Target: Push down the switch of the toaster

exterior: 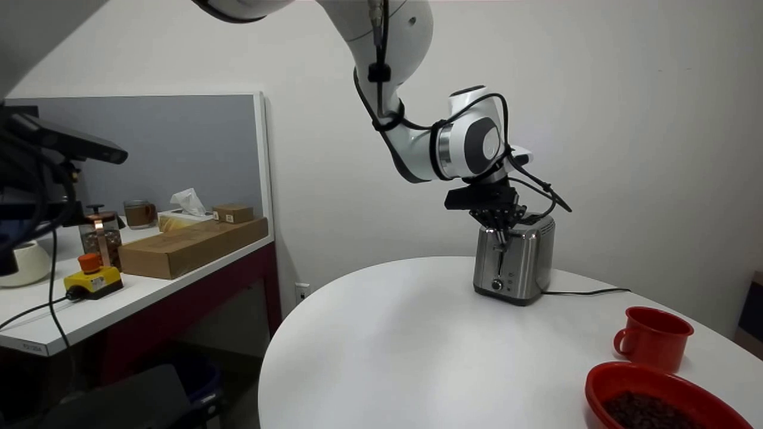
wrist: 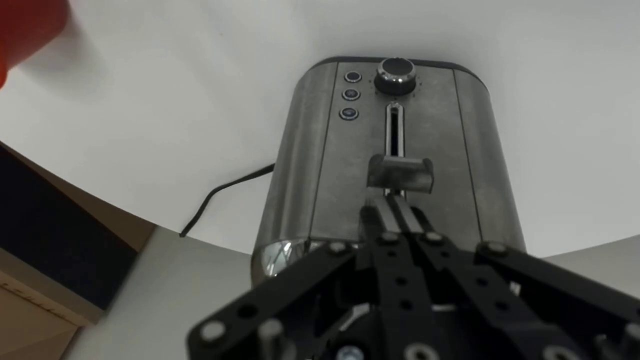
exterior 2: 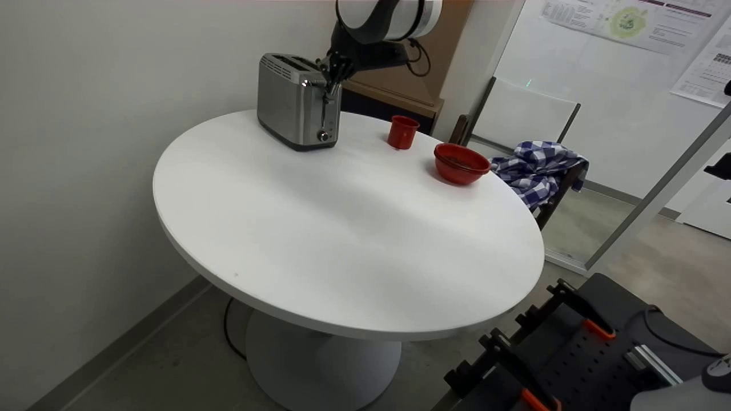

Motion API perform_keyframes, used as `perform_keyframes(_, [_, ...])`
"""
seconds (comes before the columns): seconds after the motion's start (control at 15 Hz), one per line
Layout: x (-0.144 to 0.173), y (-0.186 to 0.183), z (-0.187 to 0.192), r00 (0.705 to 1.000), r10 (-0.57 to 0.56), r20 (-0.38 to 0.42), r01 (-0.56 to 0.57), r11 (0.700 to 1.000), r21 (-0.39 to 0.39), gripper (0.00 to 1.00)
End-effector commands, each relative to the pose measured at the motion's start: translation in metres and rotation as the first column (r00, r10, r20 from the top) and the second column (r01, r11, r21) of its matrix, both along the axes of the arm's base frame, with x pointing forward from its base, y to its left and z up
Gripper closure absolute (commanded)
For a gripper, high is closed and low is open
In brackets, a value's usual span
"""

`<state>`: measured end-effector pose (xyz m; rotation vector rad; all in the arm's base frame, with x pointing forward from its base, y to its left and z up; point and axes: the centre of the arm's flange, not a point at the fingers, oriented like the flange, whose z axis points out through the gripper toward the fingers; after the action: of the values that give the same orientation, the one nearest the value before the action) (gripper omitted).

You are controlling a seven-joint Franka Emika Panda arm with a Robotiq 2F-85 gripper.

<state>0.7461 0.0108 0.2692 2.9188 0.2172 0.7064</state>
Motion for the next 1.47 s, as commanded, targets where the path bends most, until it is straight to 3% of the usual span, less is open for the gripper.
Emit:
perform_keyframes(0.0, [0.024,0.006,-0.016,0.999,0.025,0.021,-0.025,1.000,0.014,1.00])
perform_keyframes(0.8, [0.023,-0.003,-0.104,0.996,0.051,-0.073,-0.051,0.999,-0.011,1.00])
perform_keyframes(1.13, [0.021,-0.005,-0.104,0.995,0.051,-0.087,-0.053,0.999,-0.011,1.00])
perform_keyframes(1.2, [0.021,-0.006,-0.096,0.996,0.026,-0.089,-0.026,1.000,-0.005,0.74])
perform_keyframes(1.27, [0.021,-0.007,-0.086,0.996,0.005,-0.093,-0.003,1.000,0.014,0.73])
perform_keyframes(1.4, [0.019,-0.012,-0.071,0.995,-0.030,-0.096,0.035,0.998,0.050,0.60])
